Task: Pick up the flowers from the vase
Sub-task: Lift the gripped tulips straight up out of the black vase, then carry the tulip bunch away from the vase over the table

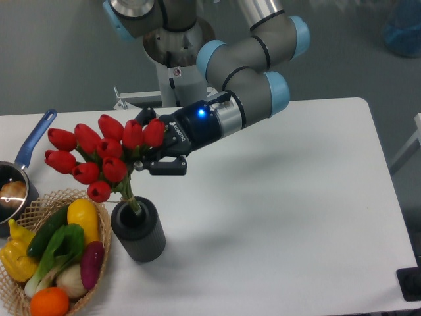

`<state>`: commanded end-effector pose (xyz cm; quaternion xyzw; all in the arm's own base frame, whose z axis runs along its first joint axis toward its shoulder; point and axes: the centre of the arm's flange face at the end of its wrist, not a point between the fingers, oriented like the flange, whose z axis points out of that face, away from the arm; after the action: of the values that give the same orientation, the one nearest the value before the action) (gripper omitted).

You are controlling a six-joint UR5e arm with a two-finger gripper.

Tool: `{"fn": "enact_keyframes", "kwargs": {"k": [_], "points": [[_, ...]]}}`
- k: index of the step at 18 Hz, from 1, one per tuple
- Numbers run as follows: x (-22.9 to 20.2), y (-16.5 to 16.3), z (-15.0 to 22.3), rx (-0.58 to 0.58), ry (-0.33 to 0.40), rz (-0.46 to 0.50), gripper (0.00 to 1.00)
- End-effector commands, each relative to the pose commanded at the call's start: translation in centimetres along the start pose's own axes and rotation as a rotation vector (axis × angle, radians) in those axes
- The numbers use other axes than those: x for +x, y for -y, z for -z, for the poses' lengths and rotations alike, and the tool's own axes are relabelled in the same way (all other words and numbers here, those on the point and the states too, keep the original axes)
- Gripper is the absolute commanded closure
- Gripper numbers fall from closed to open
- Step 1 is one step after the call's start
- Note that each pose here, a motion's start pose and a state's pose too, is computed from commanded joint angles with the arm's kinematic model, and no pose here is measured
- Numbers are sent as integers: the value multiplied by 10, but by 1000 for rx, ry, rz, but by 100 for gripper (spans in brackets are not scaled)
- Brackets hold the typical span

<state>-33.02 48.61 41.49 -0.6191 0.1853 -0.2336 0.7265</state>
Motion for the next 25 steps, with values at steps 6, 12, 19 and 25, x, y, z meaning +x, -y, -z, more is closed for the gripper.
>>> {"fn": "enact_keyframes", "kwargs": {"k": [6,12,19,25], "points": [[1,2,-1,21,-6,2,66],[2,6,5,92,-10,7,66],[3,8,14,156,-6,9,66],[1,11,20,167,2,7,66]]}}
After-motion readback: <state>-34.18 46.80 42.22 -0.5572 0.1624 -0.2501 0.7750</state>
